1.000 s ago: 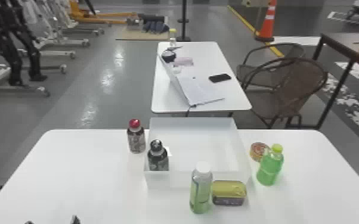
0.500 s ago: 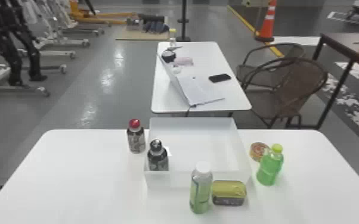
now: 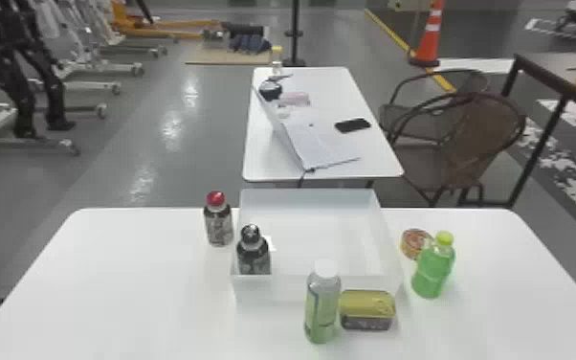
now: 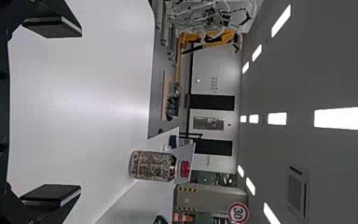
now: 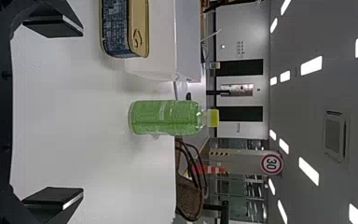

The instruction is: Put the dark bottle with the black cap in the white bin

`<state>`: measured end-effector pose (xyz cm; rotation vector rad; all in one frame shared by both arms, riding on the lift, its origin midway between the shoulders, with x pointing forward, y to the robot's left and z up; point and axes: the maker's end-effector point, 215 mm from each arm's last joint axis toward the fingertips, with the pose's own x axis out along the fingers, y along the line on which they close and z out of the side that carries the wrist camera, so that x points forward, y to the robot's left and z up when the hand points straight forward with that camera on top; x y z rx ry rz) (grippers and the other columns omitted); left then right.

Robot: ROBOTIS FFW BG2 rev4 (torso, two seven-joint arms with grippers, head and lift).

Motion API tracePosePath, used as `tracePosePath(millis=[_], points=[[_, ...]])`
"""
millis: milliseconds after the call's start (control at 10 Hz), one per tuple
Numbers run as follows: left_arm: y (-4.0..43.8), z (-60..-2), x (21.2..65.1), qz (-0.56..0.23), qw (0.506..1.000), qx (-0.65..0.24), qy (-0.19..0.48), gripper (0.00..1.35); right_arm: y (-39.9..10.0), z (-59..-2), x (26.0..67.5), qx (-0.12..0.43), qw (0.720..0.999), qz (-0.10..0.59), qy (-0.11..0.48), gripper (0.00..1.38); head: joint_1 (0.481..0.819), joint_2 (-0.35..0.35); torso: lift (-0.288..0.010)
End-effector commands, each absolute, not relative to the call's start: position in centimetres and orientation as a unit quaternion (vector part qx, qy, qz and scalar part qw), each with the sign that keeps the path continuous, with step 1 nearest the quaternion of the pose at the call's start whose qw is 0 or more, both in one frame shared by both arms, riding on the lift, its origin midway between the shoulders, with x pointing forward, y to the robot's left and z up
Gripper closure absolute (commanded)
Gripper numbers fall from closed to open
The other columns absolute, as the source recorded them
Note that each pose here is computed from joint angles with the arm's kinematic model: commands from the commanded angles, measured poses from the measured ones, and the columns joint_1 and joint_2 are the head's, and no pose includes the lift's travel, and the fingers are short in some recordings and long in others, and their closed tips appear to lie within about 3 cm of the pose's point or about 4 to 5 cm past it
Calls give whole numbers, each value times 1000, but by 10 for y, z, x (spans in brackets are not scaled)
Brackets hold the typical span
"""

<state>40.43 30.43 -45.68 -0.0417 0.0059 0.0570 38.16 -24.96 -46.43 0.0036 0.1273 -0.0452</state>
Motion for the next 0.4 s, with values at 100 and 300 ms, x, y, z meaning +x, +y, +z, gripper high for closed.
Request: tracePosePath(millis=[100,300], points=[[304,-459,404,31,999,-26,4,122,-249,-465,382,3,998,-23,64,93,549,0,-100],[304,-460,404,31,999,-27,5,122,-249,-465,382,3,998,-23,64,94,549,0,-100]])
